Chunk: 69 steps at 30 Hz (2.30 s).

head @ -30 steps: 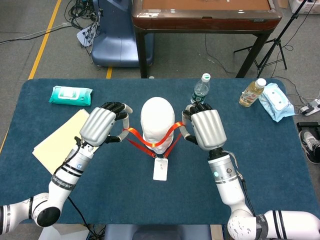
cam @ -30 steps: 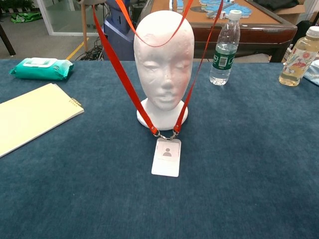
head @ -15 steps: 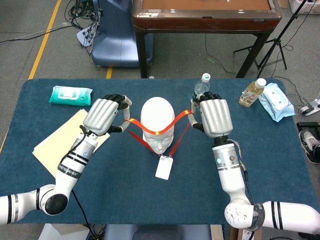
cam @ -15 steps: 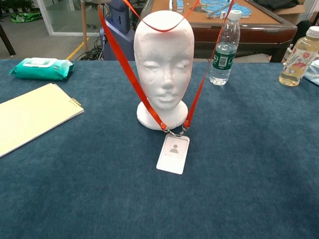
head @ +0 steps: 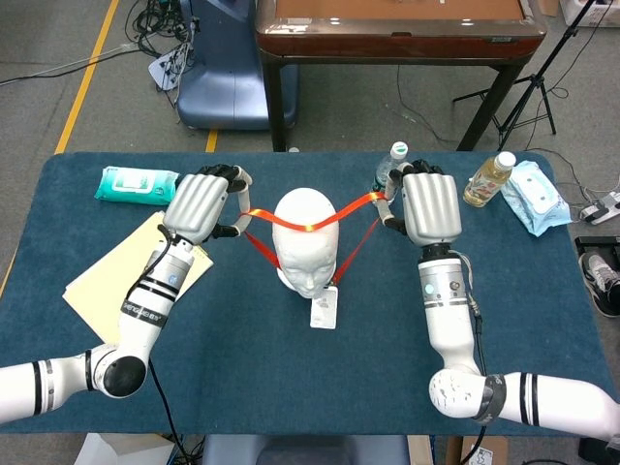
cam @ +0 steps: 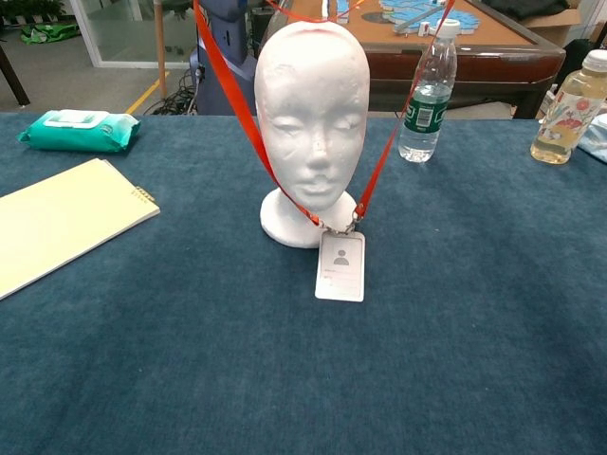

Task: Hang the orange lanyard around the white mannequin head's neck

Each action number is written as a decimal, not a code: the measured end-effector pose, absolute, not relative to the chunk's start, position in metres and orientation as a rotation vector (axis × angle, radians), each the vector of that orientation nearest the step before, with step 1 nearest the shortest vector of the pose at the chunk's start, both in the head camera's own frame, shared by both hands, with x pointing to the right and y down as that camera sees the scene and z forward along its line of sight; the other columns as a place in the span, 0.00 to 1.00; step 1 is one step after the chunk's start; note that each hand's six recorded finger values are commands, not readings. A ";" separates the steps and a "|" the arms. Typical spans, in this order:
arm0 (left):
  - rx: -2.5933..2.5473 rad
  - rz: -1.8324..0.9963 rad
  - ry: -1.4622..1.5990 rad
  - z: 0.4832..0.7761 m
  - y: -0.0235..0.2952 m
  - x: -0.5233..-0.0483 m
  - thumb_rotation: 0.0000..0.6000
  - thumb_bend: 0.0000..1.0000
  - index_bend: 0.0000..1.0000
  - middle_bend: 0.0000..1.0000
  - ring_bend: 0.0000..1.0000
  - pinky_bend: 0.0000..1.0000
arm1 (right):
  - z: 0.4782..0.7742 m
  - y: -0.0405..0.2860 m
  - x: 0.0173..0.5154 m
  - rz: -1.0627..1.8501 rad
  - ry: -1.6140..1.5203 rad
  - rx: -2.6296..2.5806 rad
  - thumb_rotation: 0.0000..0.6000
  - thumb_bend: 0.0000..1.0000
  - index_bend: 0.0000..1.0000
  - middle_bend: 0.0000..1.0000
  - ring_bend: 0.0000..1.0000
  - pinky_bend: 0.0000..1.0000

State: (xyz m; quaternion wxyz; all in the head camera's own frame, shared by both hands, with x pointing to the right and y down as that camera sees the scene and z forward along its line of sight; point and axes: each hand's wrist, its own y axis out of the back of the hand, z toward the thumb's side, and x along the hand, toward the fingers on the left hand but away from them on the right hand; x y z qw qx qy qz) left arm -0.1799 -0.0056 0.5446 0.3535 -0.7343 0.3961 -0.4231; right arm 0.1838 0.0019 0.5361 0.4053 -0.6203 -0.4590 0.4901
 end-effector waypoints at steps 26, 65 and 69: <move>-1.822 -1.264 0.982 0.587 -0.038 -0.173 1.00 0.33 0.61 0.32 0.24 0.24 | 0.561 -0.032 0.183 1.378 -1.137 -1.470 1.00 0.44 0.64 0.46 0.33 0.34; -1.767 -1.384 0.969 0.603 -0.050 -0.186 1.00 0.00 0.00 0.00 0.00 0.03 | 0.568 -0.042 0.167 1.476 -1.014 -1.470 1.00 0.00 0.06 0.08 0.02 0.08; -1.760 -1.400 0.936 0.606 -0.047 -0.185 1.00 0.00 0.00 0.00 0.00 0.03 | 0.574 -0.040 0.164 1.508 -0.971 -1.510 1.00 0.00 0.04 0.06 0.00 0.07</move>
